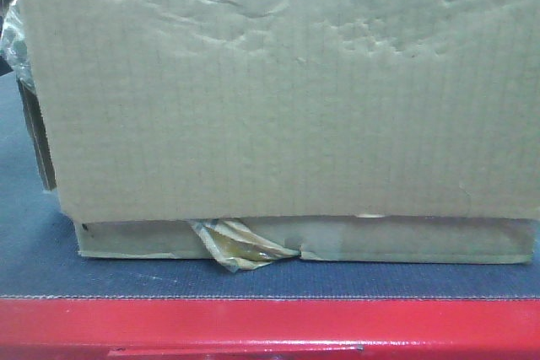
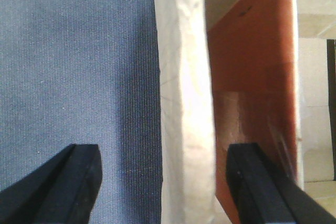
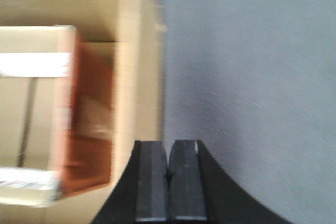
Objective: Stack two boxes on right shelf middle
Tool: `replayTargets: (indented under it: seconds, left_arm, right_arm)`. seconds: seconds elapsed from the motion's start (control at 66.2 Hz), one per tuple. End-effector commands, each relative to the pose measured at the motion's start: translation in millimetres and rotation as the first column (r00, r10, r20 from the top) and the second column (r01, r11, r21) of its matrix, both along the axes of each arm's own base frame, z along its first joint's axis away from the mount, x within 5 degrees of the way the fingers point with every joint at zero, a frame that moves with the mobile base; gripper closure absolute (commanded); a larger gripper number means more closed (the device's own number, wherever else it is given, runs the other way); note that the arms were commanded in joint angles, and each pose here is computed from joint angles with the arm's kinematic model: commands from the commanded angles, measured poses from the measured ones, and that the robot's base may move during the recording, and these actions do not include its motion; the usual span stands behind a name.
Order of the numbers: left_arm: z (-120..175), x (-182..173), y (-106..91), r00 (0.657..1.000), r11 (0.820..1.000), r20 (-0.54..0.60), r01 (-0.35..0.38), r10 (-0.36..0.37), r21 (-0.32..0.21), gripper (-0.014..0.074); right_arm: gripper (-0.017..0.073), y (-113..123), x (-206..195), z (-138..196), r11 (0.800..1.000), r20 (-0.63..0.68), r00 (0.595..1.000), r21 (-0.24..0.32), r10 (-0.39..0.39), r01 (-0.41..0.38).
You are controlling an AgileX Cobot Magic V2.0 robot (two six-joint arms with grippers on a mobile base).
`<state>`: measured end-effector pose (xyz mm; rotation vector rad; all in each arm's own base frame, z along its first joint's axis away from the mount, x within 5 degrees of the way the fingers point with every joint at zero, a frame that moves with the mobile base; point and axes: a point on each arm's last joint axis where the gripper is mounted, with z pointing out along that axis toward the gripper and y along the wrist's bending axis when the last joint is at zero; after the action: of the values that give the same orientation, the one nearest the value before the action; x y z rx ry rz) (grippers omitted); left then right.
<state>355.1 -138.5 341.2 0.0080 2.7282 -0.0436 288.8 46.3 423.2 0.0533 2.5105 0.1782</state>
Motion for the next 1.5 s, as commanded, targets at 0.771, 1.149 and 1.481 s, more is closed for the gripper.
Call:
replayTargets:
  seconds: [0.771,1.149,1.481]
  left_arm:
    - [3,-1,1.0,1.000,1.000,0.011,-0.001,0.001,-0.004,0.0195]
    - [3,-1,1.0,1.000,1.000,0.011,-0.001,0.001,-0.004,0.0195]
    - [-1,1,0.1,1.000,1.000,-0.001,-0.001,0.001,0.001,0.0195]
  right_arm:
    - [0.0232,18,52,-63,1.000,-0.210,0.978,-0.022,-0.002,-0.003]
    - [0.0345,19,51,-74,1.000,-0.248,0.969,-0.023,-0.010,0.004]
    - [0.0345,19,50,-75,1.000,-0.252,0.968,-0.024,-0.010,0.004]
